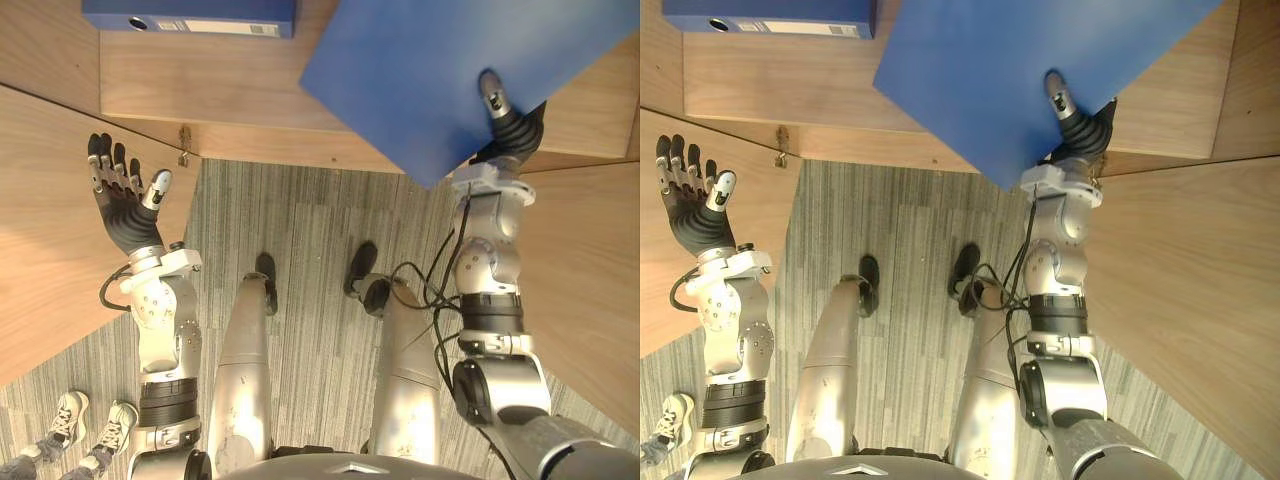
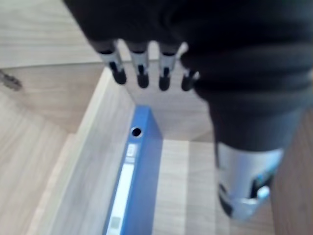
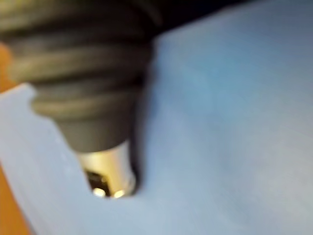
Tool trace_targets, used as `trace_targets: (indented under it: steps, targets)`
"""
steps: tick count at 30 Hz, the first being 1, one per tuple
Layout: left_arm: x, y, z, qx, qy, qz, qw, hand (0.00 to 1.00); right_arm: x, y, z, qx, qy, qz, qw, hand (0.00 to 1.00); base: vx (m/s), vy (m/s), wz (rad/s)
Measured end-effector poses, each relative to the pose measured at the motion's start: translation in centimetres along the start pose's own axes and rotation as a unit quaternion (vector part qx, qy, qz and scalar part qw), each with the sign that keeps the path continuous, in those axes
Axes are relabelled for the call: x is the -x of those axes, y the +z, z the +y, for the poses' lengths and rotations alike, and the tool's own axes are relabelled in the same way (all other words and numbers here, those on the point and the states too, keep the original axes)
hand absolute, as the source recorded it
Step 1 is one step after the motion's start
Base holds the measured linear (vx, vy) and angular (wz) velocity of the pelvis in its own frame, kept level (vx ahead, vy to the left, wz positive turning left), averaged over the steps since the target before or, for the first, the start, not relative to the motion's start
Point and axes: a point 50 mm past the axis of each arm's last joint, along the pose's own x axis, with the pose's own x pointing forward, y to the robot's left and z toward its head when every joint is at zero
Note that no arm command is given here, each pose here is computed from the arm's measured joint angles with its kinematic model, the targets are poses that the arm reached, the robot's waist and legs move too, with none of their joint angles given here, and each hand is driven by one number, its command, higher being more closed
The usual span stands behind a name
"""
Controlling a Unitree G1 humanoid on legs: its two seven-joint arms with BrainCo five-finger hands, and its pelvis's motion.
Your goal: Walk over to the cabinet, pick up the folder, carry it to the office cabinet, place the folder inside the office cabinet, then close the office cabinet door
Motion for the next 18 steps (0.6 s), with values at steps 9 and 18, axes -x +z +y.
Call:
trace_targets:
  steps: [9,18]
  targets:
    - [0.2,-0.2,-0.2,0.007,0.016,0.006,1.000,0.00,-2.7,1.9,0.4,-0.113,-0.091,-0.045,0.988,1.00,-0.02,-0.008,0.04]
    - [0.7,-0.7,-1.3,0.017,0.007,0.020,1.000,0.00,-4.6,1.9,2.9,-0.159,-0.098,-0.034,0.982,1.00,-0.01,-0.002,0.03]
